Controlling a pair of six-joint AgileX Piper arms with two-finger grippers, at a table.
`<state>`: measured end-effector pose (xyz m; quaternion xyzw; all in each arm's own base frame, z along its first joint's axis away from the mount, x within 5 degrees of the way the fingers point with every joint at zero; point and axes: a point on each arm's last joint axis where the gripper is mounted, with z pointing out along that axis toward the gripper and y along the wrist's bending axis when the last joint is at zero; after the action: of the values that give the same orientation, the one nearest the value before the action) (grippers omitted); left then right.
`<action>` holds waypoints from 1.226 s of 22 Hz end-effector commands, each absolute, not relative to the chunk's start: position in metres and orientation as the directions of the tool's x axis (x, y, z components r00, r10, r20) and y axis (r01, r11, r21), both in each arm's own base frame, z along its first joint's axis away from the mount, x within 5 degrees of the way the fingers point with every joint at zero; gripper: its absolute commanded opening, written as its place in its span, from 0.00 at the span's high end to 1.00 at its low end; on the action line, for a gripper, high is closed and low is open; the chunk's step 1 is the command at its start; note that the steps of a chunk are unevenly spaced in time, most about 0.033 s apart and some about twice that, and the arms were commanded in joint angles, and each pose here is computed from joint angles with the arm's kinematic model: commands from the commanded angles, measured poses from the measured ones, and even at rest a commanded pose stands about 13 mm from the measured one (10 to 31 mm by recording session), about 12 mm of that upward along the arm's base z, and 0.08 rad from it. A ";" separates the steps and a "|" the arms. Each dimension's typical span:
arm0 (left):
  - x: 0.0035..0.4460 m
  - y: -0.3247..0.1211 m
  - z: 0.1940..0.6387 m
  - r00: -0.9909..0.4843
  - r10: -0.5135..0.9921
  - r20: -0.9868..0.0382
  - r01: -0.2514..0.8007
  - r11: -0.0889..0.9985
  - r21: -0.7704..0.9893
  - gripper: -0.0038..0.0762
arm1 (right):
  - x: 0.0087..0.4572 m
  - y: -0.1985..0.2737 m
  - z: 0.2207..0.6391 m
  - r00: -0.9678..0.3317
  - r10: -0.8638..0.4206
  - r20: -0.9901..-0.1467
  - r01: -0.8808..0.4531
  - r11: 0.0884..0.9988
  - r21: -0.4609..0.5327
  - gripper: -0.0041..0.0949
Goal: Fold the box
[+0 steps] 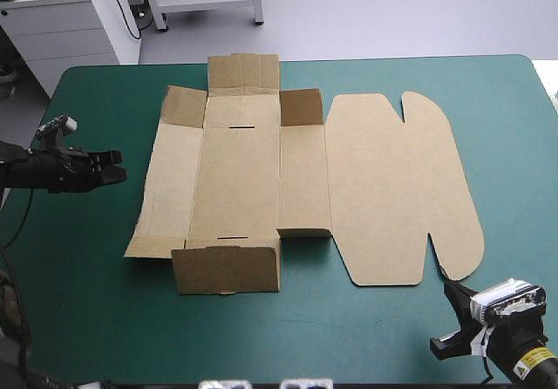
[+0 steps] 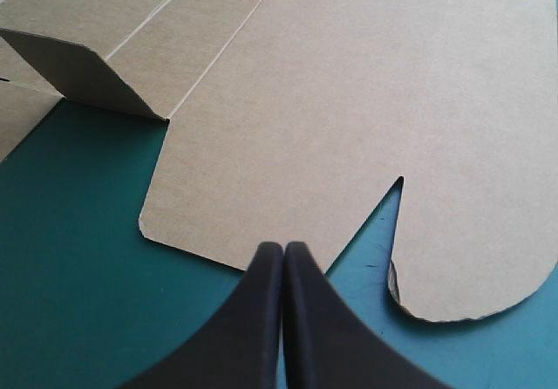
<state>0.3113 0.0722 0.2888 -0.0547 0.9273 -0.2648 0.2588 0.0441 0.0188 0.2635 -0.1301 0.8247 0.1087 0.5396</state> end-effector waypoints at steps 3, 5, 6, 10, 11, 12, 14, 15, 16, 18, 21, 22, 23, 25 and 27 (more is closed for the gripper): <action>0.331 0.076 0.276 -0.879 -0.268 -0.395 0.027 0.798 -0.602 0.94 | 0.046 0.019 0.277 -0.308 -0.070 -0.949 -0.328 0.944 0.037 0.98; 0.335 0.078 0.265 -0.891 -0.278 -0.359 0.003 0.787 -0.617 0.94 | 0.046 0.019 0.277 -0.308 -0.070 -0.949 -0.328 0.944 0.037 0.98; 0.337 0.079 0.260 -0.896 -0.282 -0.344 -0.007 0.783 -0.622 0.94 | 0.046 0.019 0.277 -0.308 -0.070 -0.949 -0.328 0.944 0.037 0.98; 0.339 0.080 0.254 -0.898 -0.293 -0.328 -0.026 0.780 -0.625 0.65 | 0.046 0.019 0.278 -0.307 -0.069 -0.949 -0.328 0.944 0.037 0.98; 0.340 0.080 0.254 -0.898 -0.292 -0.329 -0.025 0.781 -0.624 0.57 | 0.046 0.019 0.278 -0.307 -0.069 -0.949 -0.328 0.944 0.037 0.98; 0.340 0.078 0.254 -0.897 -0.297 -0.327 -0.030 0.780 -0.625 0.40 | 0.046 0.019 0.278 -0.307 -0.069 -0.949 -0.328 0.944 0.037 0.98; 0.342 0.072 0.253 -0.904 -0.288 -0.315 -0.034 0.785 -0.619 0.29 | 0.046 0.019 0.278 -0.306 -0.071 -0.949 -0.328 0.944 0.035 0.98; 0.342 0.069 0.251 -0.911 -0.269 -0.313 -0.025 0.794 -0.608 0.29 | 0.046 0.019 0.278 -0.306 -0.071 -0.949 -0.328 0.944 0.035 0.98; 0.344 0.063 0.249 -0.919 -0.239 -0.313 -0.009 0.808 -0.589 0.29 | 0.046 0.019 0.278 -0.306 -0.071 -0.949 -0.328 0.944 0.035 0.98; 0.346 0.053 0.244 -0.929 -0.213 -0.302 0.008 0.805 -0.593 0.29 | 0.046 0.019 0.278 -0.306 -0.071 -0.949 -0.328 0.944 0.035 0.98; 0.351 0.045 0.227 -0.946 -0.209 -0.248 -0.010 0.784 -0.621 0.29 | 0.046 0.019 0.278 -0.306 -0.071 -0.949 -0.328 0.944 0.035 0.98; 0.352 0.043 0.223 -0.949 -0.218 -0.229 -0.025 0.775 -0.632 0.29 | 0.046 0.019 0.278 -0.306 -0.071 -0.949 -0.328 0.944 0.035 0.98; 0.354 0.041 0.217 -0.949 -0.241 -0.203 -0.051 0.753 -0.656 0.29 | 0.046 0.019 0.278 -0.306 -0.071 -0.949 -0.328 0.944 0.035 0.98; 0.355 0.036 0.212 -0.952 -0.248 -0.178 -0.063 0.729 -0.681 0.29 | 0.046 0.019 0.278 -0.306 -0.071 -0.949 -0.328 0.944 0.035 0.98; 0.358 0.028 0.206 -0.960 -0.236 -0.151 -0.065 0.710 -0.701 0.29 | 0.046 0.019 0.278 -0.306 -0.071 -0.949 -0.328 0.944 0.035 0.98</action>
<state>0.3562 0.0405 0.1996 -0.0866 0.9256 -0.3498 0.1163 0.0441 0.0185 0.2635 -0.1307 0.8247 0.1068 0.5399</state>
